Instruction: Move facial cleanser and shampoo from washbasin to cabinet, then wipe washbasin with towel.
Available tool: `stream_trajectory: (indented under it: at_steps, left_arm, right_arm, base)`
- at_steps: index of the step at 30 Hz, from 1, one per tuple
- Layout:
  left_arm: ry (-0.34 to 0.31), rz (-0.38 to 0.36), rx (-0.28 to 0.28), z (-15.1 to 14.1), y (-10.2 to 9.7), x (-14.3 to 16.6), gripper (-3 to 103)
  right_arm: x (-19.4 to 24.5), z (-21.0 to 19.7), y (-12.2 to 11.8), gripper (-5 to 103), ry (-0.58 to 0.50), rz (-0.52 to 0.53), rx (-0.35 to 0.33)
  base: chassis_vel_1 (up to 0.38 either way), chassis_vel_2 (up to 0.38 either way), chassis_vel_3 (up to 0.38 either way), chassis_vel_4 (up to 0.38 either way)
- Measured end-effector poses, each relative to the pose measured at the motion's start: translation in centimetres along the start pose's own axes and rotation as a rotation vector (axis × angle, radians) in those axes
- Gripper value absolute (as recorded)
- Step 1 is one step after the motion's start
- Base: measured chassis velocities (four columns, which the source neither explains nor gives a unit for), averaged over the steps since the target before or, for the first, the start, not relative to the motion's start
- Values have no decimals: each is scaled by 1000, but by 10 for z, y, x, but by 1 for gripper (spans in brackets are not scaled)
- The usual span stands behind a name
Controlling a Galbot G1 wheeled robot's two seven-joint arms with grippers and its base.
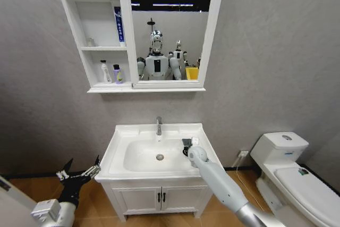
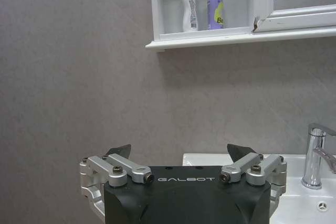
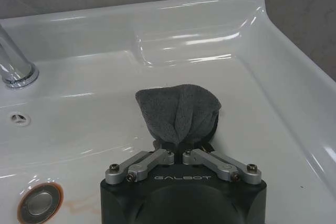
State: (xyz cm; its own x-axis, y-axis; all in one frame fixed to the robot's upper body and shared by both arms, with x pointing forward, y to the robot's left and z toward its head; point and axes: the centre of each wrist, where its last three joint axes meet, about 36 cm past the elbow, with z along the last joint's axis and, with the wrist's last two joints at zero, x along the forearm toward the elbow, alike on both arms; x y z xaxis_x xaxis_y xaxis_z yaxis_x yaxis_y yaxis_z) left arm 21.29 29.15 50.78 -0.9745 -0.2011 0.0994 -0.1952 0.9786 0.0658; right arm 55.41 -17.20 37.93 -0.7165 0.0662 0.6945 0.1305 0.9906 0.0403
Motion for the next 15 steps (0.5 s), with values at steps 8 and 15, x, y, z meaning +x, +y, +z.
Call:
stream_trajectory:
  at_steps: [8, 15]
  left_arm:
    - [0, 0, 0, 0, 0, 0, 100]
    - [0, 0, 0, 0, 0, 0, 100]
  right_arm:
    - [-14, 6, 1, 2, 19, 18, 12]
    - [-33, 12, -3, 2, 28, 16, 4]
  base:
    - [0, 0, 0, 0]
    - [0, 0, 0, 0]
